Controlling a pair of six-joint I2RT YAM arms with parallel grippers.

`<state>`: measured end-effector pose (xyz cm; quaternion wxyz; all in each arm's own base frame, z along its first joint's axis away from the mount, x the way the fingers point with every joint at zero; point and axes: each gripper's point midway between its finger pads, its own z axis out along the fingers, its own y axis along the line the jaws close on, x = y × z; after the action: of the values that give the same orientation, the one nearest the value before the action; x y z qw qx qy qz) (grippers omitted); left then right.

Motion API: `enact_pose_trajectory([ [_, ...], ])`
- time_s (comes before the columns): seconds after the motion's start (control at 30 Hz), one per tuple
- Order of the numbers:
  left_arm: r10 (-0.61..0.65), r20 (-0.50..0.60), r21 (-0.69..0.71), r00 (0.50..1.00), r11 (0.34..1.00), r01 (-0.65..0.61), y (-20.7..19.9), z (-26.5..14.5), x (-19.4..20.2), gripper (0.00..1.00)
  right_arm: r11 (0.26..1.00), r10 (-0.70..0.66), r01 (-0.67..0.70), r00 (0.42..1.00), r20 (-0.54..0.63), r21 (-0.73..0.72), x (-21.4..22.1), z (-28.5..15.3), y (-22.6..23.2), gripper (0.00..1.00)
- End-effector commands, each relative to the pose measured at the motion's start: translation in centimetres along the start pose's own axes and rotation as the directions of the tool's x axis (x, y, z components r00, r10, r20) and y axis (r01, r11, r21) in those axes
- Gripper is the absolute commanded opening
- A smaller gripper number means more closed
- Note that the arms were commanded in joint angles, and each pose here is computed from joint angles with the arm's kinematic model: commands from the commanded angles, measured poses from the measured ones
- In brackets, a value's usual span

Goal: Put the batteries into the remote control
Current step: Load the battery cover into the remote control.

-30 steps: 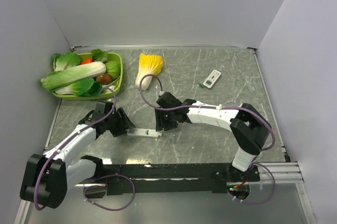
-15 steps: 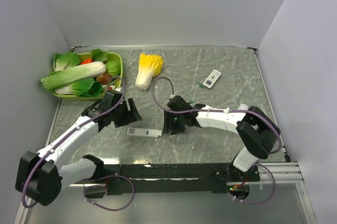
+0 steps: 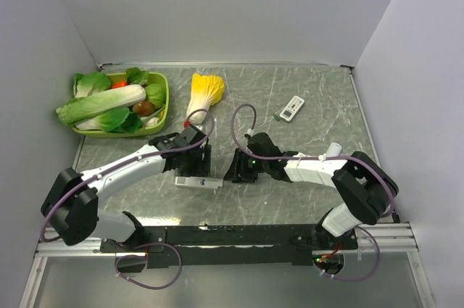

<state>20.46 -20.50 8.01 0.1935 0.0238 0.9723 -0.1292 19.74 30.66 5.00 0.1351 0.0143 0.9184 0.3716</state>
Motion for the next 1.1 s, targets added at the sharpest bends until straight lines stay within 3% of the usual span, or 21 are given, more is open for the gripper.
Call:
enact_pose_trajectory([
  [0.0,0.063,-0.010,-0.055,0.998,0.996,-0.063,-0.2,0.2,0.0,0.71,0.989,0.008,-0.003,0.999,0.035,-0.146,-1.3,-0.5,2.8,0.49],
  [0.5,0.092,-0.036,-0.106,0.995,0.990,-0.096,-0.5,2.3,0.5,0.56,0.991,0.008,-0.009,1.000,-0.010,-0.134,-0.9,0.4,1.8,0.39],
  [1.07,0.117,-0.072,-0.151,0.991,0.980,-0.127,0.0,3.5,1.3,0.48,0.993,0.018,-0.024,0.999,-0.050,-0.120,-0.6,1.2,0.9,0.31],
])
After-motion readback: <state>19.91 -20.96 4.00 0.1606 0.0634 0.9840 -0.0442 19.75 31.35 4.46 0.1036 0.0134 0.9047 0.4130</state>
